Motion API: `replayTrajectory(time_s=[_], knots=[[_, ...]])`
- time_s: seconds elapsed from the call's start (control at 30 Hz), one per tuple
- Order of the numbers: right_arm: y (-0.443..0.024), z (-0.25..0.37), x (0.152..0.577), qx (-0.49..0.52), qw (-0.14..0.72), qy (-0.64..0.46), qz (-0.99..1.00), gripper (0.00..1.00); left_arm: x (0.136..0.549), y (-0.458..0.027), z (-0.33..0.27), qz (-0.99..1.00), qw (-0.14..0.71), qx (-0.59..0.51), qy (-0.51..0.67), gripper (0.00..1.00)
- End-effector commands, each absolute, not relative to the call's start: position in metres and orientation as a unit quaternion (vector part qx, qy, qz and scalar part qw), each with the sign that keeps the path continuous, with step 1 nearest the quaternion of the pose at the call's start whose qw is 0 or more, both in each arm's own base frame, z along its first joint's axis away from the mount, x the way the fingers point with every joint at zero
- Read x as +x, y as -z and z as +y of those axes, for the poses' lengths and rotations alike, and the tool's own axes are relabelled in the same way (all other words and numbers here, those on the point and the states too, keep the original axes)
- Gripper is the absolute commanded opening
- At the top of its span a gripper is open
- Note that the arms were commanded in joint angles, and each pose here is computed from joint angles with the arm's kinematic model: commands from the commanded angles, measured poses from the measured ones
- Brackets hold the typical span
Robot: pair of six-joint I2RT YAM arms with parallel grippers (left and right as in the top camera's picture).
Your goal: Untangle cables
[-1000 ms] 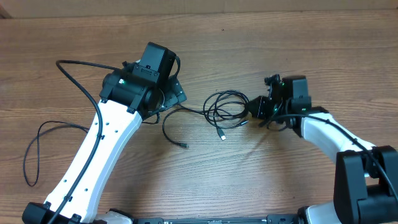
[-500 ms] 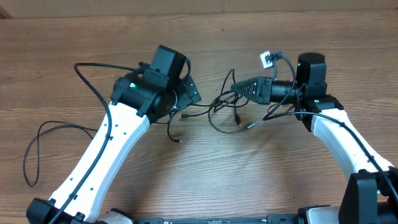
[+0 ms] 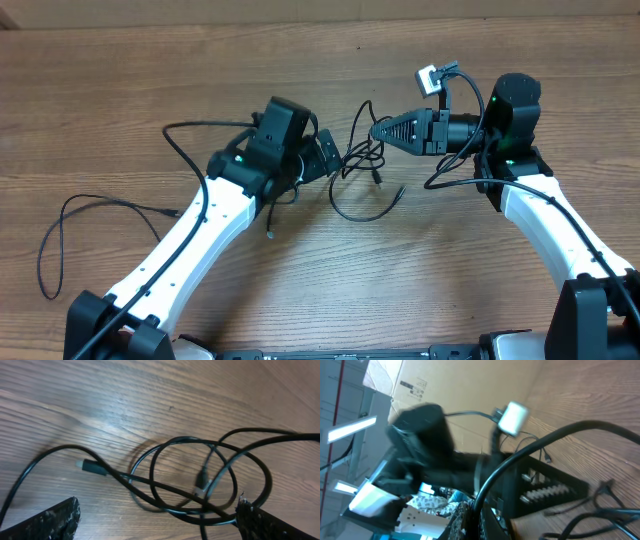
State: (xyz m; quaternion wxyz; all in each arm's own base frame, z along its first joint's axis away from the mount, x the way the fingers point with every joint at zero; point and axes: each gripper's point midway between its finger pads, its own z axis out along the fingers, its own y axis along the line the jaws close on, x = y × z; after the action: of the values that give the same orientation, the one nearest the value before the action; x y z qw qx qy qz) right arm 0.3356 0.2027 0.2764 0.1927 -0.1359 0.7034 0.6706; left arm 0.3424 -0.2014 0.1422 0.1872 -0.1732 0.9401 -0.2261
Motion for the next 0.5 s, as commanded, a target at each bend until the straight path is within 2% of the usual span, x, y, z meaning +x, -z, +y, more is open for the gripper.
replayTrajectory(time_s=[0.0, 0.23, 0.33, 0.4, 0.47], knots=[[-0.303, 0.202, 0.338, -0.114, 0.196, -0.680, 0.698, 0.04, 0.328, -0.113, -0.208, 0.947, 0.147, -0.169, 0.231, 1.00], [-0.356, 0.197, 0.346, -0.129, 0.295, -0.693, 0.646, 0.05, 0.312, -0.057, -0.203, 0.961, 0.083, -0.180, 0.192, 1.00], [-0.375, 0.193, 0.345, -0.162, 0.362, -0.683, 0.613, 0.10, 0.305, -0.038, -0.207, 0.965, 0.054, -0.177, 0.184, 0.76], [-0.381, 0.190, 0.348, -0.180, 0.408, -0.666, 0.599, 0.12, 0.303, -0.029, -0.208, 0.969, 0.045, -0.167, 0.177, 0.69], [-0.380, 0.185, 0.355, -0.182, 0.434, -0.651, 0.596, 0.12, 0.302, -0.024, -0.209, 0.972, 0.043, -0.154, 0.173, 0.57]])
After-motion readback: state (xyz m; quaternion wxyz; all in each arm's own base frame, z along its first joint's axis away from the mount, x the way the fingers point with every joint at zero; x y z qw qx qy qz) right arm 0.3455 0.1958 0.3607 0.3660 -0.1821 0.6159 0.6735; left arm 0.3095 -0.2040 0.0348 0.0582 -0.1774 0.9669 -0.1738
